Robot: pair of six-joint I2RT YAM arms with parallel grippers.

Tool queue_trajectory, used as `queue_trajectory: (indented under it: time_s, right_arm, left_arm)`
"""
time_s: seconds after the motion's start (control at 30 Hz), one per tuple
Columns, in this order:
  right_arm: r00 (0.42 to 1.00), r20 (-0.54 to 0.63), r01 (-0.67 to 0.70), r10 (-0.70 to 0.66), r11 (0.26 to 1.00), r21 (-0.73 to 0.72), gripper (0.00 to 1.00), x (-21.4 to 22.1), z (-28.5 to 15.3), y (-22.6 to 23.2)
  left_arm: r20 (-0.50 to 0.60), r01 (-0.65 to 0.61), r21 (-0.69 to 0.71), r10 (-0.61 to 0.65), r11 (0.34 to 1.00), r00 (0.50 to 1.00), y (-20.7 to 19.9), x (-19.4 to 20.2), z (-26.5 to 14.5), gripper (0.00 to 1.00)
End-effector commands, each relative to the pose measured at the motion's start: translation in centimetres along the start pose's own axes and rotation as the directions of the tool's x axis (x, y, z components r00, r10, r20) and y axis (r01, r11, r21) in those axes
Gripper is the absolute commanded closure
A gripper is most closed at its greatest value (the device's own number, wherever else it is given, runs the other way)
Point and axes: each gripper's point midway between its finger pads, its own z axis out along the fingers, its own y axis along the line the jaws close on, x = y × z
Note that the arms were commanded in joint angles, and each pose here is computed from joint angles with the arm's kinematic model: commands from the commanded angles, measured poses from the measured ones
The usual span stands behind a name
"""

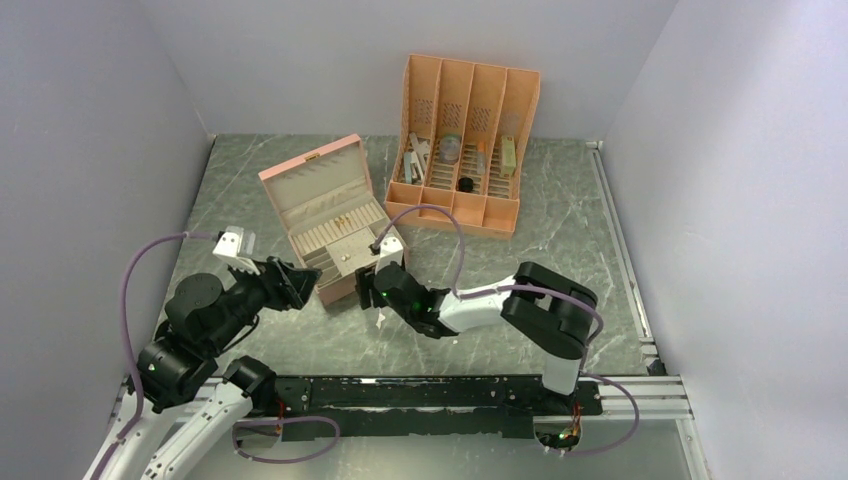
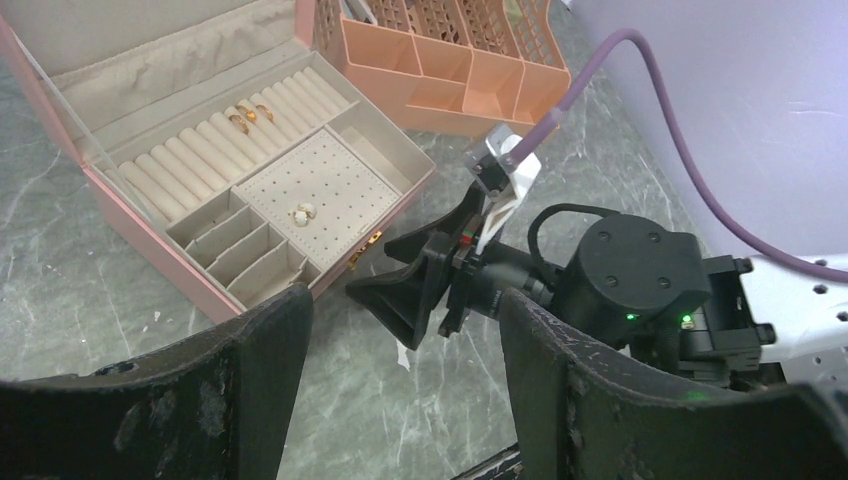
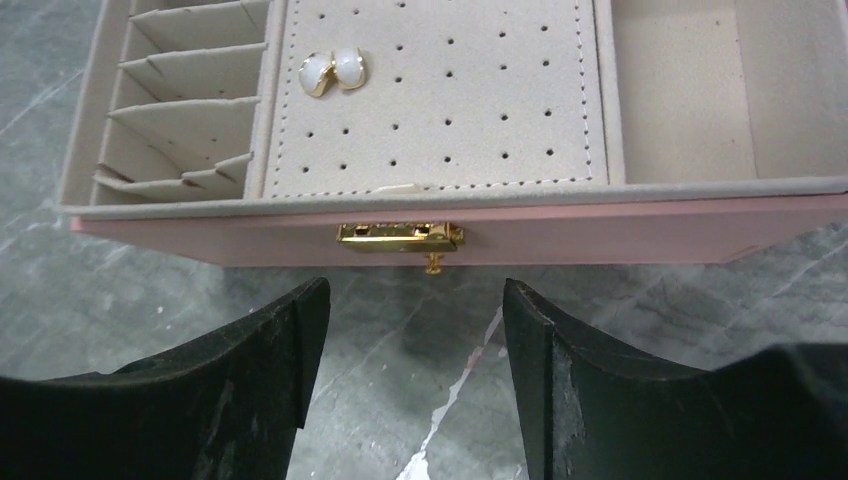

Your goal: Organize the mixed jewelry

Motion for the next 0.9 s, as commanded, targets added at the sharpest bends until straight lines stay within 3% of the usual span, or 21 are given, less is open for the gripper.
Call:
queue_trajectory:
  time_s: [0.0, 0.4, 0.87]
  right_arm:
    - [1.000, 0.009, -0.024, 0.024, 0.999, -0.036, 0.31, -1.0, -1.4, 0.3]
    - [1.000, -0.019, -0.015, 0.013, 0.995, -0.095, 0.29, -2.7, -4.8, 0.6]
    - [0.999, 0.034, -0.023, 0.028, 0.990, -0.140, 0.29, -7.0, -11.4, -0.7]
  left_arm:
    - [0.006, -0.009, 0.007, 0.009, 1.000, 1.000, -0.1, -0.2, 0.5, 0.27]
    - [-0.050, -0.081, -0.051, 0.079, 0.995, 0.996, 0.3, -1.1, 2.9, 0.27]
    - [0.101, -0.102, -0.324, 0.142, 0.941, 0.985, 1.4, -11.6, 6.2, 0.32]
